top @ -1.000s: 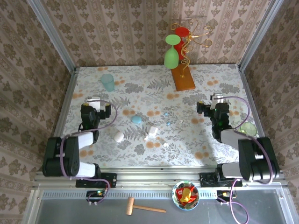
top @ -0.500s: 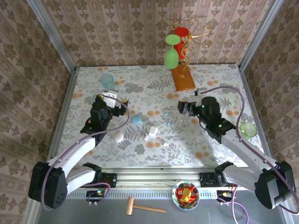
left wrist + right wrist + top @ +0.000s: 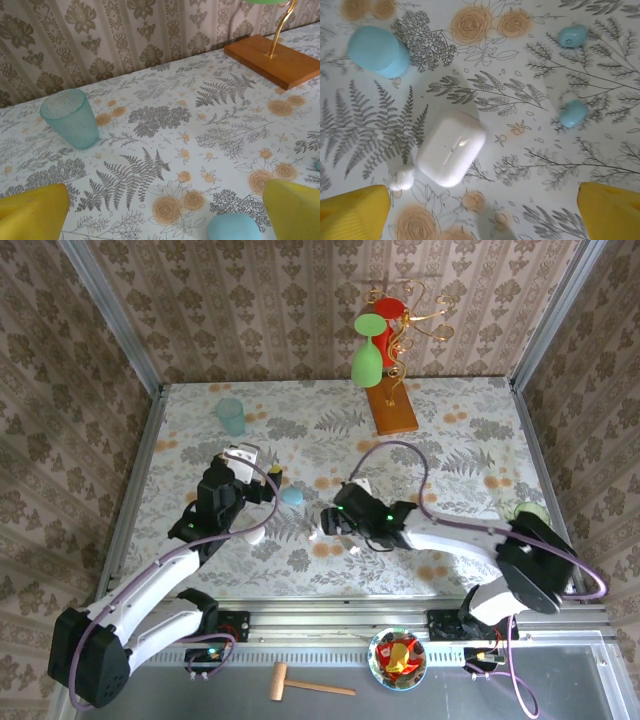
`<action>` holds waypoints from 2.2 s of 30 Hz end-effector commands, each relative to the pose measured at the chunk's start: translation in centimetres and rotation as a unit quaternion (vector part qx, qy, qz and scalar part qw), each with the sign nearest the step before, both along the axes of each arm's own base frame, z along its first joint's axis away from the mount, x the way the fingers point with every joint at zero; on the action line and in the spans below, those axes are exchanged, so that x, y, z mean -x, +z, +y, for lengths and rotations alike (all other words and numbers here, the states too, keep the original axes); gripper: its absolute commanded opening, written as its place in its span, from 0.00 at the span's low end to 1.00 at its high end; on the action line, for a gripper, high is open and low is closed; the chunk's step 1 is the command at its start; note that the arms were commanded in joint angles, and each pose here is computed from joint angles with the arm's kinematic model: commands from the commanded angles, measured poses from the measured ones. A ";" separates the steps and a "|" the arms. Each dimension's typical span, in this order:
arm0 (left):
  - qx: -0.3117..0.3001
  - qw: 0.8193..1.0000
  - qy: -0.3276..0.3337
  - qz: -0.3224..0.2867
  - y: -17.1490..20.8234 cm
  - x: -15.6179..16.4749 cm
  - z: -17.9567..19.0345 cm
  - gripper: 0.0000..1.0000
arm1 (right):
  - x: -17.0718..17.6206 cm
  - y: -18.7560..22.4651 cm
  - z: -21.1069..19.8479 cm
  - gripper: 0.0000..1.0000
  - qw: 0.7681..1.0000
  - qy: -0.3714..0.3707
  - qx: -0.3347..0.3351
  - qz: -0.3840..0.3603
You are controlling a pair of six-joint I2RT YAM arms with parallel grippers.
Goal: Insert wireless bluetooth earbuds into charging case
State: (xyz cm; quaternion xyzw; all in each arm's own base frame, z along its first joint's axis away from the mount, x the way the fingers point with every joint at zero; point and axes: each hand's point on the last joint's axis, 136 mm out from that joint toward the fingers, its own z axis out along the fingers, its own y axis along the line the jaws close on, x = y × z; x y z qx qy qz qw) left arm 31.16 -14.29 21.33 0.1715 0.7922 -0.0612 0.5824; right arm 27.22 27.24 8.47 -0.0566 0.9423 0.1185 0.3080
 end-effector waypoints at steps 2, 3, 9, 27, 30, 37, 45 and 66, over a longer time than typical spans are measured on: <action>-0.015 0.999 0.026 0.024 -1.6 0.5 1.1 1.00 | -1.1 -0.7 0.5 0.91 0.996 -0.055 0.064 0.001; -0.016 0.999 0.027 0.025 -1.7 0.5 1.2 1.00 | -1.1 -1.1 0.9 0.90 0.996 -0.055 0.067 0.005; -0.015 0.999 0.030 0.027 -2.0 0.7 1.4 1.00 | -1.5 -3.3 2.3 0.83 0.994 -0.061 0.084 0.021; -0.017 0.999 0.021 0.030 -2.2 0.7 1.1 1.00 | -0.6 -4.9 -0.3 0.61 0.985 -0.038 0.163 0.045; -0.016 0.999 0.019 0.028 -2.3 0.6 1.0 1.00 | -0.3 -5.7 1.1 0.65 0.989 0.012 0.137 0.050; -0.012 0.999 0.008 0.036 -2.2 0.8 0.6 1.00 | -0.6 -6.6 1.6 0.76 0.986 0.090 0.126 0.061; -0.005 0.999 0.003 0.036 -2.0 1.0 0.4 1.00 | -1.4 -6.8 1.4 0.78 0.967 0.197 0.151 0.062; 0.000 0.999 -0.005 0.051 -2.4 1.3 0.0 1.00 | -2.3 -6.5 1.9 0.40 0.941 0.294 0.163 0.031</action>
